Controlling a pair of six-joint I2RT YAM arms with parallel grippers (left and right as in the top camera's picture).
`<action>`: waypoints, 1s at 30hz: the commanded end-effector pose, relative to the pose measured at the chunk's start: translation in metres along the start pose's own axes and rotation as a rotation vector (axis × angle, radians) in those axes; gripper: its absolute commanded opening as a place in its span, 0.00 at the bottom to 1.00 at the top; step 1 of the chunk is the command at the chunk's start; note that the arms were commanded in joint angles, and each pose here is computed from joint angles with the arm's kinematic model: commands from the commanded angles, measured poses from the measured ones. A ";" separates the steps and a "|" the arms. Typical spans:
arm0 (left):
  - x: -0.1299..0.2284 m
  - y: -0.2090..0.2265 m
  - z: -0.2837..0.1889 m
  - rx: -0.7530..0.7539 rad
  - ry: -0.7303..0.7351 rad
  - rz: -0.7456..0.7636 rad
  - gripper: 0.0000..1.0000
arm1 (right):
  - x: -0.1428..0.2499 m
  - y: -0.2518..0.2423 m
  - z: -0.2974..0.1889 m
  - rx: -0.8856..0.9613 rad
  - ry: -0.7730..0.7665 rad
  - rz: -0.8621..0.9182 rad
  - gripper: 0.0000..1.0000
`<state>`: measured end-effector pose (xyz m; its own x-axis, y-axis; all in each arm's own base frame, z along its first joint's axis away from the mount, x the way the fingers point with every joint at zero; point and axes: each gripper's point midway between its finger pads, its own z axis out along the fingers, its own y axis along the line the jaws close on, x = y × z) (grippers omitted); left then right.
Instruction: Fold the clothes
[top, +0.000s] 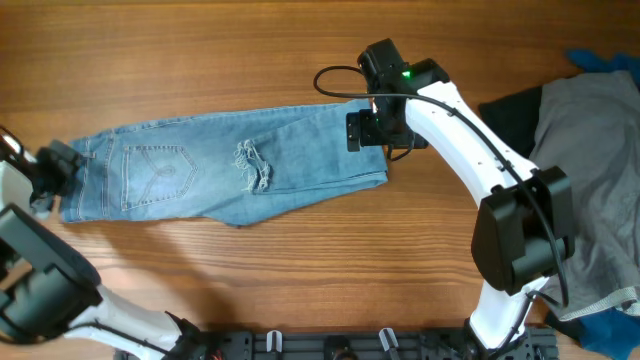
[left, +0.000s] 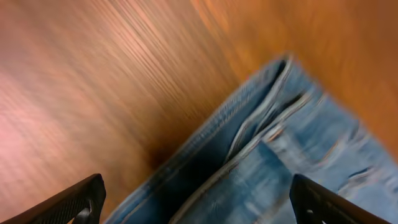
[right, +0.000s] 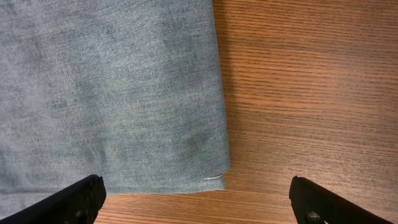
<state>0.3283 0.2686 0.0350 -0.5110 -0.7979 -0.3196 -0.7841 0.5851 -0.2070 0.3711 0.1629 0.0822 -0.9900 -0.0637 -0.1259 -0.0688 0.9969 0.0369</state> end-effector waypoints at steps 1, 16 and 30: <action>0.030 -0.009 0.028 0.112 0.134 0.130 0.96 | -0.006 -0.001 -0.008 0.009 -0.030 -0.010 1.00; 0.052 -0.011 0.053 0.162 0.222 0.152 0.06 | -0.016 -0.022 -0.008 0.075 -0.063 0.009 1.00; -0.064 -0.005 -0.030 -0.070 -0.008 0.099 0.04 | -0.031 -0.114 -0.010 0.114 -0.057 0.161 1.00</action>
<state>0.3399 0.2620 0.0296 -0.6743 -0.7105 -0.2010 -0.6789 0.7036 -0.2097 0.4007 0.0737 0.0829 -0.9848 0.0796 -0.1543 0.0853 0.9959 -0.0312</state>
